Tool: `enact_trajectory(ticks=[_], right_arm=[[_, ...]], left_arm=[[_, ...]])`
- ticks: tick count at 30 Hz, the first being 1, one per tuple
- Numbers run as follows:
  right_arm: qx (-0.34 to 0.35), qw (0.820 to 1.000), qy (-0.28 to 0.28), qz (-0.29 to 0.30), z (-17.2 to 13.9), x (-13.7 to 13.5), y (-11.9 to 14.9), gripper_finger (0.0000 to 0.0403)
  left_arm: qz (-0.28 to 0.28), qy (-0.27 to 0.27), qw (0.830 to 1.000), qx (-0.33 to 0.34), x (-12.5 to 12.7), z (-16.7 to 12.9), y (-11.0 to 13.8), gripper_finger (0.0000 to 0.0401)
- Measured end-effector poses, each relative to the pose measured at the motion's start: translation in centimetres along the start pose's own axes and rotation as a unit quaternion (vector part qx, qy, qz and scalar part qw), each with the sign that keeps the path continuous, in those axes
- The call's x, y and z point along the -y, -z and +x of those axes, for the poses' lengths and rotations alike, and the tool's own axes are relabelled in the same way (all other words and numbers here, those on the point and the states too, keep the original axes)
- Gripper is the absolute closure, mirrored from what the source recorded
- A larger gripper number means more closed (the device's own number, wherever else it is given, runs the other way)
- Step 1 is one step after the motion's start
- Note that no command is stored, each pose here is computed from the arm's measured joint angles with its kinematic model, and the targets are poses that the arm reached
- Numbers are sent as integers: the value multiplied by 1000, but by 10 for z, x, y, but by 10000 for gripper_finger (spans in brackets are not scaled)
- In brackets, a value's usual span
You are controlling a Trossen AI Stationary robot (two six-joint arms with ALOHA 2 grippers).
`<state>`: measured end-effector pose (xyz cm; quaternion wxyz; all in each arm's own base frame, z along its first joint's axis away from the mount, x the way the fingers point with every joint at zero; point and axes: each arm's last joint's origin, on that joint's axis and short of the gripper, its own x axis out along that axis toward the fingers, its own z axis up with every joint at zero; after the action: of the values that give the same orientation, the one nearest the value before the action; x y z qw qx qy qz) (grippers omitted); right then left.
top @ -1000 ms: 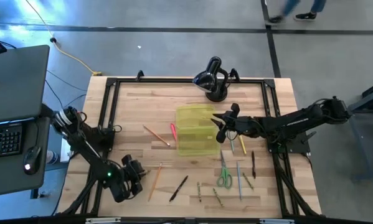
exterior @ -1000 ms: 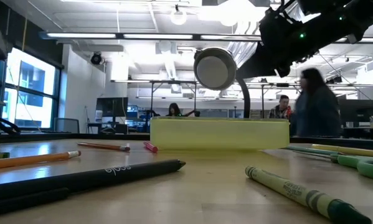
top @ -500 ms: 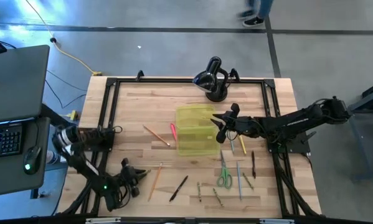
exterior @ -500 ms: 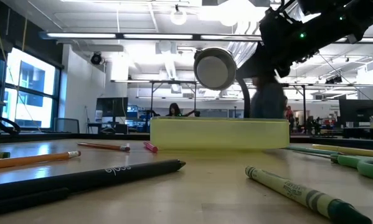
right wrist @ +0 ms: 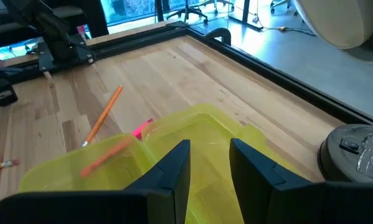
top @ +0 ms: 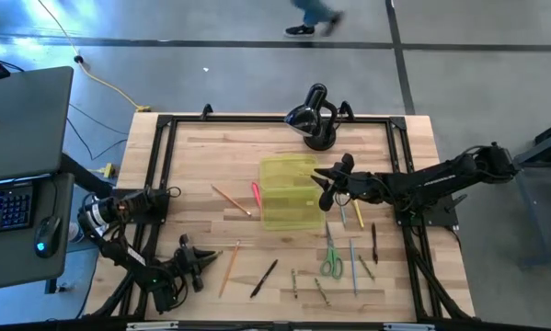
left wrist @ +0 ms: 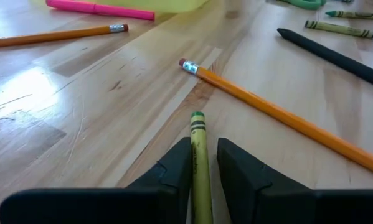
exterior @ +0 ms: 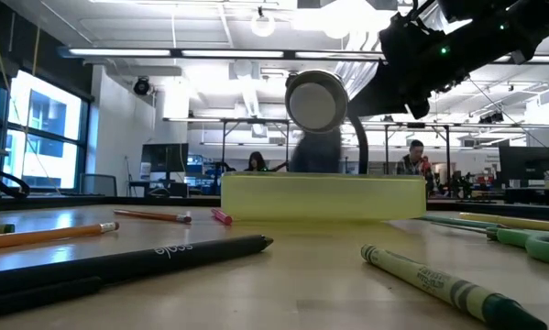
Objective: Pick & place school supplies into a supply box
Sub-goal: Put the green crayon into the yellow pencil case
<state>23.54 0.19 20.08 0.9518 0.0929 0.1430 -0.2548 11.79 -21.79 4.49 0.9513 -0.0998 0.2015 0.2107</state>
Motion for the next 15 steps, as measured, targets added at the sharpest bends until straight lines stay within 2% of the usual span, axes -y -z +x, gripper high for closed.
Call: enact_trajectory(ticks=[7,10,15], right_arm=[[0,1000,0,0,0,0,0,311],[1,1000,0,1,0,0,0,311],[16,1000,-5,10,0,-1,-3,311]], left_arm=[[-6,3,1000,8,1,0,0,365],[-17,7,1000,23,2,2,-1,365],[-22,-12,992,123,0,14,-17,365]])
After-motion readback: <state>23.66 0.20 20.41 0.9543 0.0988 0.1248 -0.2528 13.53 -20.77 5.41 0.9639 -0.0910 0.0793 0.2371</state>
